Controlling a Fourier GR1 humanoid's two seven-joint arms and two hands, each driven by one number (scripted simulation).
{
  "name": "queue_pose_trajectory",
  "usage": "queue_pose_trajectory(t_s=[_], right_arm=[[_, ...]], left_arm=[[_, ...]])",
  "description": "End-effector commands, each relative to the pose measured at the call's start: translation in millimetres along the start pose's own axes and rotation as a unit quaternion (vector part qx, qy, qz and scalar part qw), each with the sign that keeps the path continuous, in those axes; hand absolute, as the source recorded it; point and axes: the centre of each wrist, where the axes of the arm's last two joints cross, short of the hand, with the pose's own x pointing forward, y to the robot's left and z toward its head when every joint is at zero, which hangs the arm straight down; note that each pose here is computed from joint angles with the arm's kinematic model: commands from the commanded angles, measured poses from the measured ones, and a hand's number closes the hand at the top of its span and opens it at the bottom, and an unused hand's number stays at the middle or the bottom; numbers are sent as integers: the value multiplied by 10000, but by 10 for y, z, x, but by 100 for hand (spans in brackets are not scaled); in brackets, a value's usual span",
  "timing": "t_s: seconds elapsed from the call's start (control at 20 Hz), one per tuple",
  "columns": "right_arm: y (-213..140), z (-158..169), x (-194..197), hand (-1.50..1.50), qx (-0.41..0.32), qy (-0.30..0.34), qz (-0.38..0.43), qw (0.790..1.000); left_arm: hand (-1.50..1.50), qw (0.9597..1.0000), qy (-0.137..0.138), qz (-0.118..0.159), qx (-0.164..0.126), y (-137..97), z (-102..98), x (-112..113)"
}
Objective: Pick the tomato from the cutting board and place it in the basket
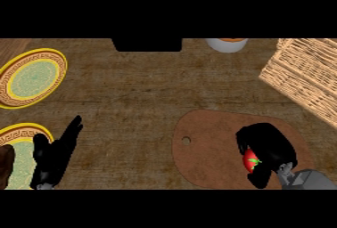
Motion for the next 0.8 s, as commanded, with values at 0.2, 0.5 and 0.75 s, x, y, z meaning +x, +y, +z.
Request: queue_pose_trajectory(t_s=[0.2, 0.5, 0.75], right_arm=[[-348, -611, -5, 150, -395, 3114, -1646, 9351], [-790, -1022, 620, 150, -1337, 3900, -1640, 8962], [-1577, -758, 655, 150, -3380, 3117, -3716, 8066]], left_arm=[[0, 9987, 470, -58, -192, -1, 13, -109], [0, 9977, 625, -127, -247, -116, -39, -130], [0, 9982, 567, -13, -218, -131, -43, -129]])
